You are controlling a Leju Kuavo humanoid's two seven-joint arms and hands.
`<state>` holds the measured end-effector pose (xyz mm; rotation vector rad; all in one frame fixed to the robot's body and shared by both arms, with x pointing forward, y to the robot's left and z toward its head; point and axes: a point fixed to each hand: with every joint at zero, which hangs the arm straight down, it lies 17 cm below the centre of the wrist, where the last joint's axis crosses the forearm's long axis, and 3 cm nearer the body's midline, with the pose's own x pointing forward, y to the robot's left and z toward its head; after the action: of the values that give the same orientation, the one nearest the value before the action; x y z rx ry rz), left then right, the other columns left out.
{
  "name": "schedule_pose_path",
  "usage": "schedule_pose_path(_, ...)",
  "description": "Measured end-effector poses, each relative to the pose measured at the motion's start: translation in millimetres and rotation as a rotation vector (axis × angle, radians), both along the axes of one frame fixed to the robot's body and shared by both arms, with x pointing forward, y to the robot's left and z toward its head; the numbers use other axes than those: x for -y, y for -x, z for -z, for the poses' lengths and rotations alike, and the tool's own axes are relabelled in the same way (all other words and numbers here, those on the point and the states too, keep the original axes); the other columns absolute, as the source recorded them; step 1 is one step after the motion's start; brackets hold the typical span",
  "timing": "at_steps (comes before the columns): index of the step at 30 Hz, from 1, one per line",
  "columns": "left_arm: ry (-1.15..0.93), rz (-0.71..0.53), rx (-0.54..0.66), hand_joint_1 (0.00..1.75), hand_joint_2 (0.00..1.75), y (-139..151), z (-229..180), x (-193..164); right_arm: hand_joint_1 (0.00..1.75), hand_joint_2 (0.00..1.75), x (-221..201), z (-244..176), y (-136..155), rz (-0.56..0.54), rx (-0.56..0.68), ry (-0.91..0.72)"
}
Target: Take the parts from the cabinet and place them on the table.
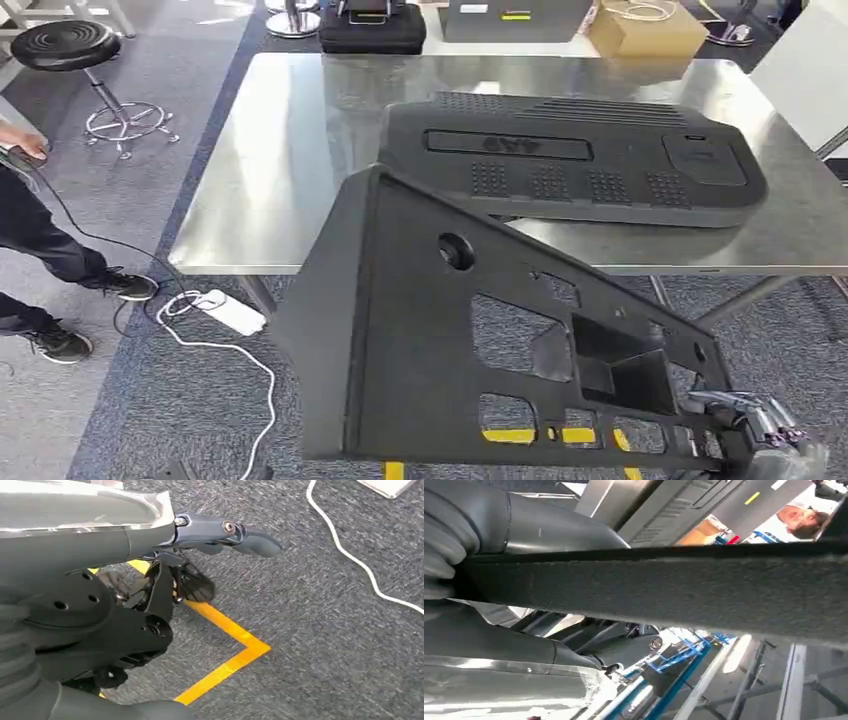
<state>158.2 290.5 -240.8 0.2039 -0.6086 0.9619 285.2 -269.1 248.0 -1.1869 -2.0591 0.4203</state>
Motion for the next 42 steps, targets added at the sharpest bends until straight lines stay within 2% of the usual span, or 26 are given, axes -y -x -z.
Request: schedule_pose_path(42, 0.006, 0.008, -0.003, 0.00, 1.75, -3.2, 0.1, 0.8, 1.75, 1.75, 4.8, 0.3, 0.7, 0.002, 0.001, -0.024)
